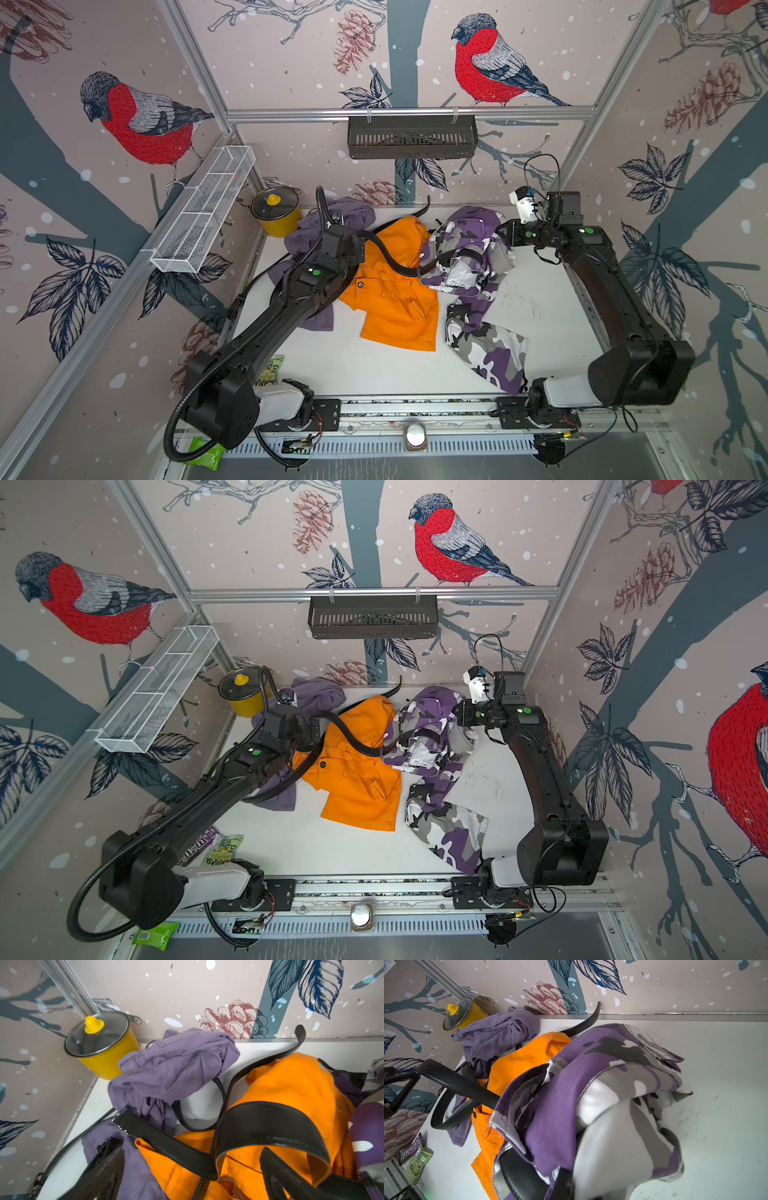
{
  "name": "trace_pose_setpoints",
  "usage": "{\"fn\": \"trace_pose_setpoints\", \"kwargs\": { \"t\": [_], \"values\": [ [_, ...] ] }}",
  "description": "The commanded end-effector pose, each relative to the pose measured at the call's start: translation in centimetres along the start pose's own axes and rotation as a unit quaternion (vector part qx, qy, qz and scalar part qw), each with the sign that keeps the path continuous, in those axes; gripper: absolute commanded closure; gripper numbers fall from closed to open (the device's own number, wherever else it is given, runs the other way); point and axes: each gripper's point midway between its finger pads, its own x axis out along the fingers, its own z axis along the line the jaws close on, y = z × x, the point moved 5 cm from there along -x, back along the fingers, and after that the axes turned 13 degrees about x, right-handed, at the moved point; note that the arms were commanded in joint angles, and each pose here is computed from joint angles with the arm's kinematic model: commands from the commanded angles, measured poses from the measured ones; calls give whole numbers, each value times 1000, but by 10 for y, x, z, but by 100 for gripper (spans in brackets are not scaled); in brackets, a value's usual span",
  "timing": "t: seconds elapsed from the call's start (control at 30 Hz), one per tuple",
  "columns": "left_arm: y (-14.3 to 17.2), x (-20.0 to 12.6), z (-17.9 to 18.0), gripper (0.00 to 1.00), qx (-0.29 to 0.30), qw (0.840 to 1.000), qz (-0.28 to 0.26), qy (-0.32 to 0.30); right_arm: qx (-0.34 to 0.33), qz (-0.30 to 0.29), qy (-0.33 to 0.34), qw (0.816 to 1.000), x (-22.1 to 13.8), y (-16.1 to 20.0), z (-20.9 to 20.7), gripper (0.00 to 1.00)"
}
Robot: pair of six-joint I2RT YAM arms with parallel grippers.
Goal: Remove the belt from the trousers
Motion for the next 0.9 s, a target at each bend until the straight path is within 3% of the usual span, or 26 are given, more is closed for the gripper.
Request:
{"fn": "trace_pose_setpoints", "kwargs": {
  "t": [0.0,0.13,0.23,0.37,0.57,0.73,0.87],
  "values": [
    [-8,-27,3,1,35,999,-32,-8,-16,-31,-24,999,-5,-16,9,100],
    [-34,-69,-32,1,87,987,-131,38,-11,-39,-37,998,-9,-25,11,100],
    [-55,-80,-70,1,135,970,-169,112,-4,-50,-63,997,-17,-33,14,100],
    [-51,-61,-130,1,191,940,-148,242,13,-71,-82,994,-28,-44,9,100],
    [0,-14,-197,1,218,910,-91,340,38,-67,-82,994,-16,-48,-5,100],
    [41,29,-239,1,234,903,5,360,56,-66,-54,995,-3,-46,-24,100],
    [61,50,-262,4,254,906,33,337,65,-68,-40,995,2,-46,-35,99]
  ]
}}
